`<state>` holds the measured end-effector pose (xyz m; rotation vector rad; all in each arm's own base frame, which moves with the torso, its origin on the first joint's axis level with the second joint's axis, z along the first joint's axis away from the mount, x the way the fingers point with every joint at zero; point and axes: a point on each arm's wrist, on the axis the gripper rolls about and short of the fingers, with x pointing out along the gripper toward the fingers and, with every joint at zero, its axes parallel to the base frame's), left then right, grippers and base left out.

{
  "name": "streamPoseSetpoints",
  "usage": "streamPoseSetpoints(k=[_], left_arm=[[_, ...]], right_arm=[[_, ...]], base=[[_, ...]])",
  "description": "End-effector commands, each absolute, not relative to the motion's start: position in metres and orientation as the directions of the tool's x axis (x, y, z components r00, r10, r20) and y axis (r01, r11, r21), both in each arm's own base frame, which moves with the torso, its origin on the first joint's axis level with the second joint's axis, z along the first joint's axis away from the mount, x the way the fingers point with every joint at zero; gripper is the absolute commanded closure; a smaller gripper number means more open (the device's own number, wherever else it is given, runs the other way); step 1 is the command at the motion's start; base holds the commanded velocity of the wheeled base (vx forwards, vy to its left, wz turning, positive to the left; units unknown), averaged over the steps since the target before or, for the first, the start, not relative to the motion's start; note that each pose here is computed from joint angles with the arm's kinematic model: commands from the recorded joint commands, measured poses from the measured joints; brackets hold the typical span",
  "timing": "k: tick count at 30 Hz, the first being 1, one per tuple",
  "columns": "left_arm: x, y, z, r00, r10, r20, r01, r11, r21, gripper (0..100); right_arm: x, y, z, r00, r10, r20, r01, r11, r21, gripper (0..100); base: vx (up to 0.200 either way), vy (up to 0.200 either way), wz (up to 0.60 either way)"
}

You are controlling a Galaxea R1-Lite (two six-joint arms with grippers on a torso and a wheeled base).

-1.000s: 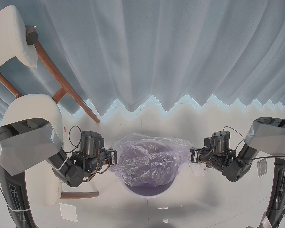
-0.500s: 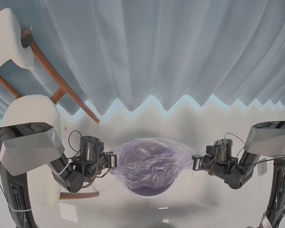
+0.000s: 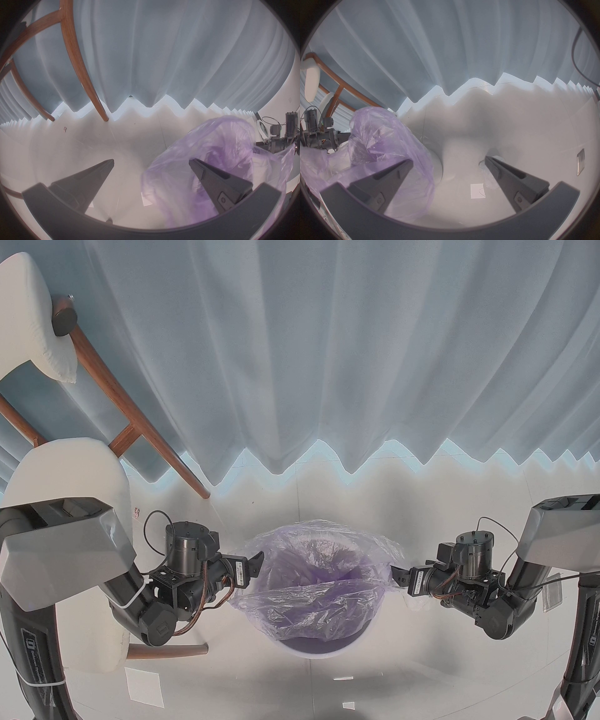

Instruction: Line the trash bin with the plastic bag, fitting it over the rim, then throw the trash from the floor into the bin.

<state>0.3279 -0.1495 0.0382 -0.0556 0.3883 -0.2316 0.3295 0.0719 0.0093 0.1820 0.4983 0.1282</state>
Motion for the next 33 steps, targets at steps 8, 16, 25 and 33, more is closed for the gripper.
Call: streamPoseSetpoints(k=[8, 16, 25, 33], left_arm=[[0.319, -0.152, 0.090, 0.941, -0.274, -0.200, 0.251, 0.959, -0.133, 0], [0.303, -0.151, 0.135, 0.951, -0.299, -0.071, 0.286, 0.946, -0.156, 0], [0.259, -0.153, 0.171, 0.928, -0.371, 0.042, 0.372, 0.911, -0.176, 0], [0.213, -0.127, 0.176, 0.923, -0.382, 0.053, 0.385, 0.905, -0.181, 0]], right_arm=[[0.317, 0.069, 0.035, 0.910, 0.175, -0.377, -0.095, 0.971, 0.220, 0], [0.307, 0.066, 0.055, 0.949, 0.180, -0.258, -0.121, 0.966, 0.230, 0], [0.288, 0.063, 0.081, 0.969, 0.185, -0.162, -0.147, 0.964, 0.222, 0], [0.253, 0.055, 0.108, 0.977, 0.183, -0.107, -0.158, 0.965, 0.212, 0]], base=[[0.000, 0.000, 0.00], [0.000, 0.000, 0.00], [0.000, 0.000, 0.00], [0.000, 0.000, 0.00]])
